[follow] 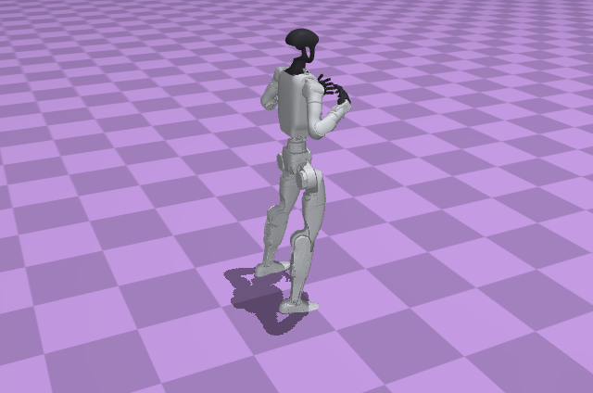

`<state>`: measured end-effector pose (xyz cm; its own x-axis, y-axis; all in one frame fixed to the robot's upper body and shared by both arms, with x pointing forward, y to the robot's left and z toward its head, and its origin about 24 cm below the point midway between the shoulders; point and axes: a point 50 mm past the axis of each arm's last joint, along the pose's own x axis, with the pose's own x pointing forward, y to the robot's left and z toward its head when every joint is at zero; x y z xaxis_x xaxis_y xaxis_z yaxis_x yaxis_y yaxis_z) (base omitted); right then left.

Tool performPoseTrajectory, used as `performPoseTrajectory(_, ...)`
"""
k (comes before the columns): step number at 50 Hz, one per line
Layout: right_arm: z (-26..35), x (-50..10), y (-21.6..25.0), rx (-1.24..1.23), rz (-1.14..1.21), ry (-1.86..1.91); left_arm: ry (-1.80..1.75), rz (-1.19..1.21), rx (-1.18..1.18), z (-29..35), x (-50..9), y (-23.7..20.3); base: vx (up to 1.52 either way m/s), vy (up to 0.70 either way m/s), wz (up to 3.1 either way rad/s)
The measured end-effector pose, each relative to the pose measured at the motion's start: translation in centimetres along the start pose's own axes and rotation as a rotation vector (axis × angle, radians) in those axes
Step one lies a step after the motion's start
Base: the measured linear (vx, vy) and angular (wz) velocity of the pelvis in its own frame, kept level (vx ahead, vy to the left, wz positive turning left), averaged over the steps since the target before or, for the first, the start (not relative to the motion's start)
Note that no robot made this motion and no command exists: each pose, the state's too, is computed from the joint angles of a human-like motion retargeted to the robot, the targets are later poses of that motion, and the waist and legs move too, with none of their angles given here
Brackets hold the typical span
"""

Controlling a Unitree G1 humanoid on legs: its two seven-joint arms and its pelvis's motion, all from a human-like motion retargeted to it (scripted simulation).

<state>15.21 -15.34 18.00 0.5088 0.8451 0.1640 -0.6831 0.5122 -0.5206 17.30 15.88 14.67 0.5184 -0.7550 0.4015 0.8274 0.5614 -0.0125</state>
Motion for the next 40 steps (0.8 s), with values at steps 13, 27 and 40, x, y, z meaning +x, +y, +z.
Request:
performPoseTrajectory(13, -3.3, 0.4, 1.6, 0.652, -0.104, -0.185, 0.218, 0.012, 0.141, -3.3, 0.5, -0.9, 0.00, 0.00, 0.00)
performPoseTrajectory(27, -3.4, -2.0, 1.3, 0.257, -0.187, 0.100, 0.058, 0.121, 0.024, -0.7, -0.8, -1.1, 0.00, 0.00, 0.00)
performPoseTrajectory(40, 2.0, -0.6, 0.7, 0.689, -0.151, -0.495, 0.158, 0.095, 0.207, -0.8, -0.5, -0.3, 0.00, 0.00, 0.00)
